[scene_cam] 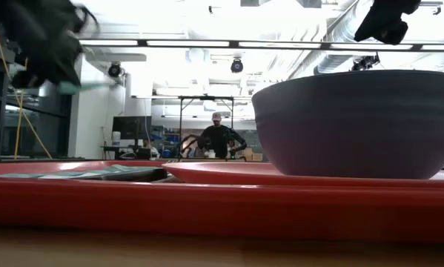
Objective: Set up tray
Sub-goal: Put the green spoon beside the green patterned fork on top of the blue napkin on the red tray
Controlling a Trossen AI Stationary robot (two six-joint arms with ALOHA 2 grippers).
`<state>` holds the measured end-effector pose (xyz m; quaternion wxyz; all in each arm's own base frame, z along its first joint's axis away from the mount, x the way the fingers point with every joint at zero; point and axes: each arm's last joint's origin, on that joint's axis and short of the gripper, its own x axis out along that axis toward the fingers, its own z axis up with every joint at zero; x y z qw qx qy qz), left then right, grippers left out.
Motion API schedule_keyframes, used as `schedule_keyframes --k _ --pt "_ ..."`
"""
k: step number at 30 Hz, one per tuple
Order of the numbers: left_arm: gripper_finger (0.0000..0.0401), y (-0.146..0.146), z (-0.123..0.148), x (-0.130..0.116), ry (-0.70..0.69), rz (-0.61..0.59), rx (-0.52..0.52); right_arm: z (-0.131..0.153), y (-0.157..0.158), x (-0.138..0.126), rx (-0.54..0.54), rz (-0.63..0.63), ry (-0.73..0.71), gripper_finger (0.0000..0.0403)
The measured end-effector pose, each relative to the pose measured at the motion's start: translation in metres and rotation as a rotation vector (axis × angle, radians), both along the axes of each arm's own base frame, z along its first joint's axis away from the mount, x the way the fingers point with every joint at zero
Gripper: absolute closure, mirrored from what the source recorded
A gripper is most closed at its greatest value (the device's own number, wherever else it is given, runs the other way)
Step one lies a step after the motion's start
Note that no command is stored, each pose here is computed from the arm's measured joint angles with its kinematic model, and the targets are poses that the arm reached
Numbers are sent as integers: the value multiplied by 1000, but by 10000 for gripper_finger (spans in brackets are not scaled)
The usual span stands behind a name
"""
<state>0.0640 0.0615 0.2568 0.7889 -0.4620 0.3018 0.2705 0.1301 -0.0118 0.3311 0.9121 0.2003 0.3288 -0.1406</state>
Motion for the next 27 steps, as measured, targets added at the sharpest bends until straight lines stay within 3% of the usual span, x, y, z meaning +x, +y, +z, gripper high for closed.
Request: schedule_keyframes --k 4,9,17,22,27 --pt "332 -26 20 -21 -160 77 102 0 0 0 -17 15 3 403" --pt "332 -48 55 -40 -258 180 229 0 0 0 -40 33 7 403" --pt "332 -75 131 -62 -375 173 381 0 0 0 -41 32 6 403" --pt "332 -82 173 -68 -353 150 419 0 0 0 -42 31 5 403" --pt "332 -68 198 -56 -266 93 413 0 -1 0 -58 18 4 403"
